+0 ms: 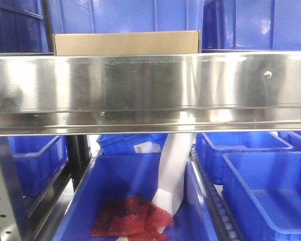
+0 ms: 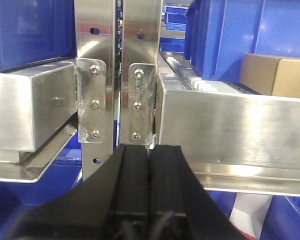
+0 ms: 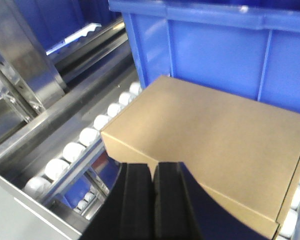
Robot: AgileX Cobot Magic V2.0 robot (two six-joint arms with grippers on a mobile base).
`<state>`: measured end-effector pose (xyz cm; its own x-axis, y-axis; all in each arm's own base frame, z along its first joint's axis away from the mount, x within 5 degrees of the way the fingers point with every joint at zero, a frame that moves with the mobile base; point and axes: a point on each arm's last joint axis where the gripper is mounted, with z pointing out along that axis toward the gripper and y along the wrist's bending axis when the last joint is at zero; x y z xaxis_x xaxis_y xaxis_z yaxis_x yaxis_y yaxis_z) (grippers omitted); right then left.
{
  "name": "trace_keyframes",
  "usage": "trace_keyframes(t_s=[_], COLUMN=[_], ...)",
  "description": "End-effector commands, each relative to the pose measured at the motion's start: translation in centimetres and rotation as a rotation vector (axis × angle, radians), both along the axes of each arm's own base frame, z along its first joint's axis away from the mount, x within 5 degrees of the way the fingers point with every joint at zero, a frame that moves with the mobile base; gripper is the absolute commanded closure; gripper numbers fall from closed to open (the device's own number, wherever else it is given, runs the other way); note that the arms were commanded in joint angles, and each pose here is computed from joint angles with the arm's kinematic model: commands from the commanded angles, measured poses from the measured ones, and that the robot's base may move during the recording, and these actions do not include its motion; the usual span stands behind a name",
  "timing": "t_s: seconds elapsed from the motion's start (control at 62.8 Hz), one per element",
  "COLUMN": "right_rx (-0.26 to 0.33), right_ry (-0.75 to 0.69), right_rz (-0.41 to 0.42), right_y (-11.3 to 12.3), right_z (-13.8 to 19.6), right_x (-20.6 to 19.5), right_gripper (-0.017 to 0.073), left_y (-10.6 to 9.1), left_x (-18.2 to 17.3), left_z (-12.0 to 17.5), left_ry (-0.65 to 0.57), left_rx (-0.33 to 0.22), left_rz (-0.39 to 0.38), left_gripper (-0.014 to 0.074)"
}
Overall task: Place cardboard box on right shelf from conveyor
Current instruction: 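Open the right gripper and withdraw it from the box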
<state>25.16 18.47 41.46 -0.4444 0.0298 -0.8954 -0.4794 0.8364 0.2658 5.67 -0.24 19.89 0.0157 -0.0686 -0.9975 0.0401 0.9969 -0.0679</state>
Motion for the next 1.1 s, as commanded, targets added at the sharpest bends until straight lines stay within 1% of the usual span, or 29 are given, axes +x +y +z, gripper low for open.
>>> trace_keyframes(t_s=[0.0, 0.382, 0.398, 0.494, 0.557, 0.637, 0.669, 0.78, 0.828, 0.844, 0.86, 1.003, 1.083], right_rx=[0.085, 0.079, 0.073, -0.025, -0.074, -0.108, -0.110, -0.064, -0.042, -0.048, -0.035, -0.048, -0.053], right_ry=[-0.133, -0.134, -0.139, -0.188, -0.216, -0.235, -0.247, -0.269, -0.269, -0.262, -0.274, -0.295, -0.306], right_rz=[-0.003, -0.002, -0.002, 0.020, 0.040, 0.055, 0.054, -0.010, -0.053, -0.064, -0.084, -0.214, -0.290], right_y=[-0.7, -0.7, -0.7, -1.3, -1.8, -2.8, -3.3, -6.2, -7.7, -8.2, -8.8, -12.9, -14.7], right_z=[2.9, 2.8, 2.8, 2.3, 1.6, 0.1, -0.6, -2.5, -3.7, -4.4, -4.5, -8.3, -10.1], right_x=[-0.7, -0.7, -0.8, -1.3, -2.1, -3.4, -4.0, -5.7, -6.6, -6.9, -7.3, -10.6, -12.4], right_gripper=[0.0525, 0.0525, 0.0525, 0.0525, 0.0525, 0.0525, 0.0525, 0.0525, 0.0525, 0.0525, 0.0525, 0.0525, 0.0525], left_y=[0.1, 0.1, 0.1, 0.1, 0.1, 0.1, 0.1, 0.1, 0.1, 0.1, 0.1, 0.1, 0.1], left_x=[-0.2, -0.2, -0.2, -0.2, -0.2, -0.2, -0.2, -0.2, -0.2, -0.2, -0.2, -0.2, -0.2], left_z=[1.0, 1.0, 1.0, 1.0, 1.0, 1.0, 1.0, 1.0, 1.0, 1.0, 1.0, 1.0, 1.0], left_ry=[-0.105, -0.105, -0.105, -0.105, -0.105, -0.105, -0.105, -0.105, -0.105, -0.105, -0.105, -0.105, -0.105], left_rx=[-0.016, -0.016, -0.016, -0.016, -0.016, -0.016, -0.016, -0.016, -0.016, -0.016, -0.016, -0.016, -0.016], left_rz=[0.007, 0.007, 0.007, 0.007, 0.007, 0.007, 0.007, 0.007, 0.007, 0.007, 0.007, 0.007, 0.007], left_gripper=[0.0713, 0.0713, 0.0713, 0.0713, 0.0713, 0.0713, 0.0713, 0.0713, 0.0713, 0.0713, 0.0713, 0.0713, 0.0713])
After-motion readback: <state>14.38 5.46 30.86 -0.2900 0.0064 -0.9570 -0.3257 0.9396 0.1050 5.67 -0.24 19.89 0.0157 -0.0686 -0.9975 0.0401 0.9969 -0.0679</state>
